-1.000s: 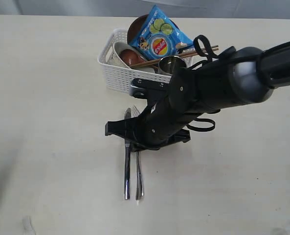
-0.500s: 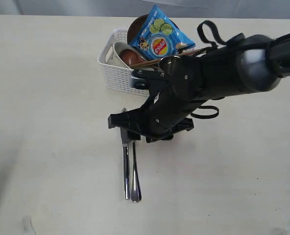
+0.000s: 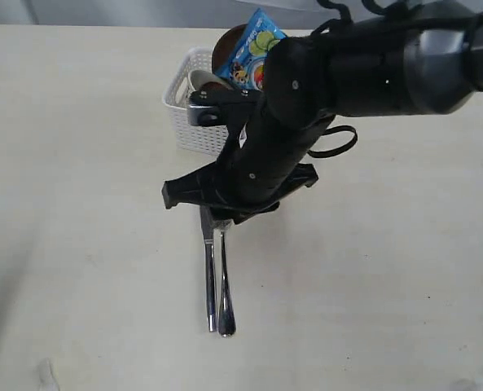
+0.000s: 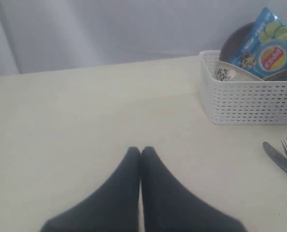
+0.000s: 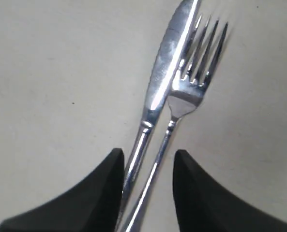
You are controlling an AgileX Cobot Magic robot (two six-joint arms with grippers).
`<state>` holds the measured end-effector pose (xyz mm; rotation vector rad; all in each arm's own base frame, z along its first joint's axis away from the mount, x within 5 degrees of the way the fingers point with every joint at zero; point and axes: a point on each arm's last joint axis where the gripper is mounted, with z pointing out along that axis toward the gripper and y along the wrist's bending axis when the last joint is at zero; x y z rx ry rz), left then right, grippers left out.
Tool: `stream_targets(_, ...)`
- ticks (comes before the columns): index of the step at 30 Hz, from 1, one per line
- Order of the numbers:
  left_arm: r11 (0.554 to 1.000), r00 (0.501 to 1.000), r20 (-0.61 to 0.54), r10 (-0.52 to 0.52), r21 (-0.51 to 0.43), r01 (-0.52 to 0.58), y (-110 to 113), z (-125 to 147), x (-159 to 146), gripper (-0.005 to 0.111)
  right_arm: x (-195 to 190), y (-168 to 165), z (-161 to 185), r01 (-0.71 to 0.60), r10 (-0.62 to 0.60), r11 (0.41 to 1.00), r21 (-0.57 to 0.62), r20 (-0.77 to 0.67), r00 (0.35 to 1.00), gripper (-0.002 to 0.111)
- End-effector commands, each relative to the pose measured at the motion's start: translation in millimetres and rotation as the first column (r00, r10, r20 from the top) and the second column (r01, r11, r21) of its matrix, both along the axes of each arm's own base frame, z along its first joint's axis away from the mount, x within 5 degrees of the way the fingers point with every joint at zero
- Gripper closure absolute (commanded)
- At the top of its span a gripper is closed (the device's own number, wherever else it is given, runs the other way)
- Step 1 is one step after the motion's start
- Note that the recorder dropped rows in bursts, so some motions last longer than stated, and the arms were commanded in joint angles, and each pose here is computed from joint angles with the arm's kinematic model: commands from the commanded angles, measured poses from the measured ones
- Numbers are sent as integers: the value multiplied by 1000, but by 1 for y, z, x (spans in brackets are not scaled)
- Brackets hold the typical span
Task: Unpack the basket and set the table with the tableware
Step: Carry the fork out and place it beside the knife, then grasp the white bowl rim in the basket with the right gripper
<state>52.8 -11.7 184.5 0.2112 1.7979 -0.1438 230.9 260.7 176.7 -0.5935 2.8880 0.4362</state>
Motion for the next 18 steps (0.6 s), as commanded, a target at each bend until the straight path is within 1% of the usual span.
stream_targets(1,1000,1000,4,3,-3,-3,0,0,0,107,11,0,17,-32,42,995,-91,117,992,75)
stream_targets(4,1000,1000,4,3,-3,-3,0,0,0,107,31,6,51,6,23,993,-121,236,971,75)
stream_targets(7,1000,1000,4,3,-3,-3,0,0,0,107,53,10,83,51,14,985,-166,371,928,75)
stream_targets(9,1000,1000,4,3,-3,-3,0,0,0,107,66,15,97,66,-5,989,-135,410,912,75)
stream_targets(11,1000,1000,4,3,-3,-3,0,0,0,107,81,22,104,58,-10,993,-101,422,907,73)
stream_targets(13,1000,1000,4,3,-3,-3,0,0,0,107,94,29,106,33,-5,997,-63,403,915,65)
stream_targets(15,1000,1000,4,3,-3,-3,0,0,0,107,106,36,98,10,-2,1000,-22,347,938,58)
stream_targets(18,1000,1000,4,3,-3,-3,0,0,0,107,125,40,84,11,-7,1000,-9,298,955,58)
